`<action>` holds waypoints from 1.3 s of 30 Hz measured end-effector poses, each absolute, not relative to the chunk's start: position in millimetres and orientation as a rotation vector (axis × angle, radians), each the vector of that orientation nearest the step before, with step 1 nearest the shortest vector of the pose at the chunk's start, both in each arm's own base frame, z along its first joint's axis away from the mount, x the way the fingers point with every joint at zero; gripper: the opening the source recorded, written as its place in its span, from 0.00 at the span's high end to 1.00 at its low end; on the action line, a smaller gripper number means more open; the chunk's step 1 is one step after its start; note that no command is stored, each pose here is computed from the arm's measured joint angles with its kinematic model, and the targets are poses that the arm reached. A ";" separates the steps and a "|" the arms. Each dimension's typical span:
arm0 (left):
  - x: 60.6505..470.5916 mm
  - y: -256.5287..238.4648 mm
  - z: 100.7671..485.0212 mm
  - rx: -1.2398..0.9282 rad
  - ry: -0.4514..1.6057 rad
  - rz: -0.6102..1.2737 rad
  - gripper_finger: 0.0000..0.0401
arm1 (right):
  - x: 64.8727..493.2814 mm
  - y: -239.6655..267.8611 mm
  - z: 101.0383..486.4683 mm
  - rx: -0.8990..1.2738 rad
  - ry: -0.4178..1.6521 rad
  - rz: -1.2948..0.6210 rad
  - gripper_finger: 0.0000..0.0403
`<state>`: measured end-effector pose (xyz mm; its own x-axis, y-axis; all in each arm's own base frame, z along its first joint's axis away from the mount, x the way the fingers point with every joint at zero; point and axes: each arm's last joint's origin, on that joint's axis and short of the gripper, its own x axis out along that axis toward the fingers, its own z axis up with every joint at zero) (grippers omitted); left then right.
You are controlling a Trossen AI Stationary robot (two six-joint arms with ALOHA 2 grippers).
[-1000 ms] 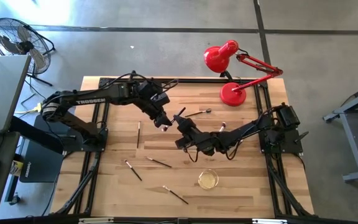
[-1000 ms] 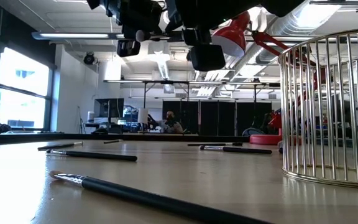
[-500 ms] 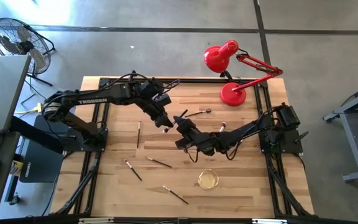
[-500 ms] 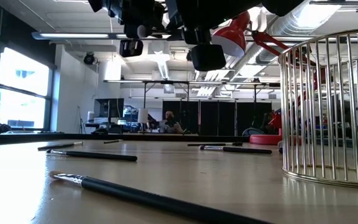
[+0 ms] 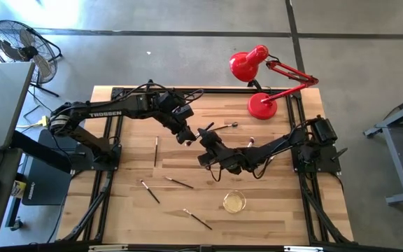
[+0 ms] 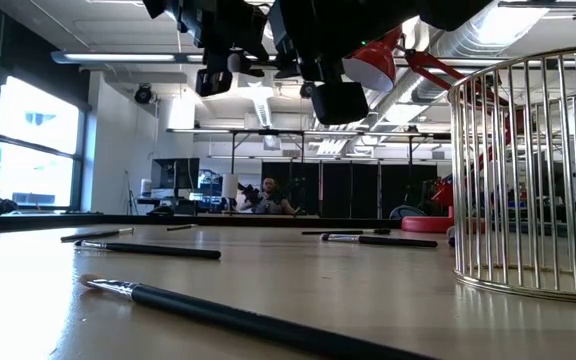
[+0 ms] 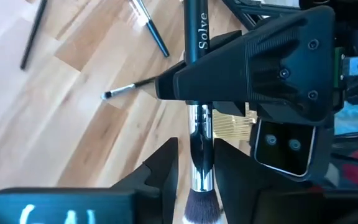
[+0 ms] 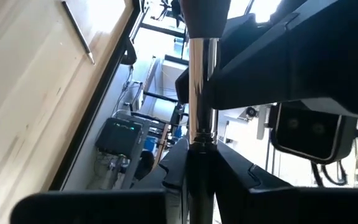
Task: Pick & Place Makeup Brushes
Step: Put the left powder brush into the gold makeup holder
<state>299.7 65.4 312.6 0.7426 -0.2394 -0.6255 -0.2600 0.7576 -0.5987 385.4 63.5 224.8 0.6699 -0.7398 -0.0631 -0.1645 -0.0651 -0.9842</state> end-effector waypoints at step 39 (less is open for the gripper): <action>197.1 22.3 276.4 -0.325 0.702 0.594 0.59 | 278.8 41.8 239.3 -0.464 0.738 -0.674 0.90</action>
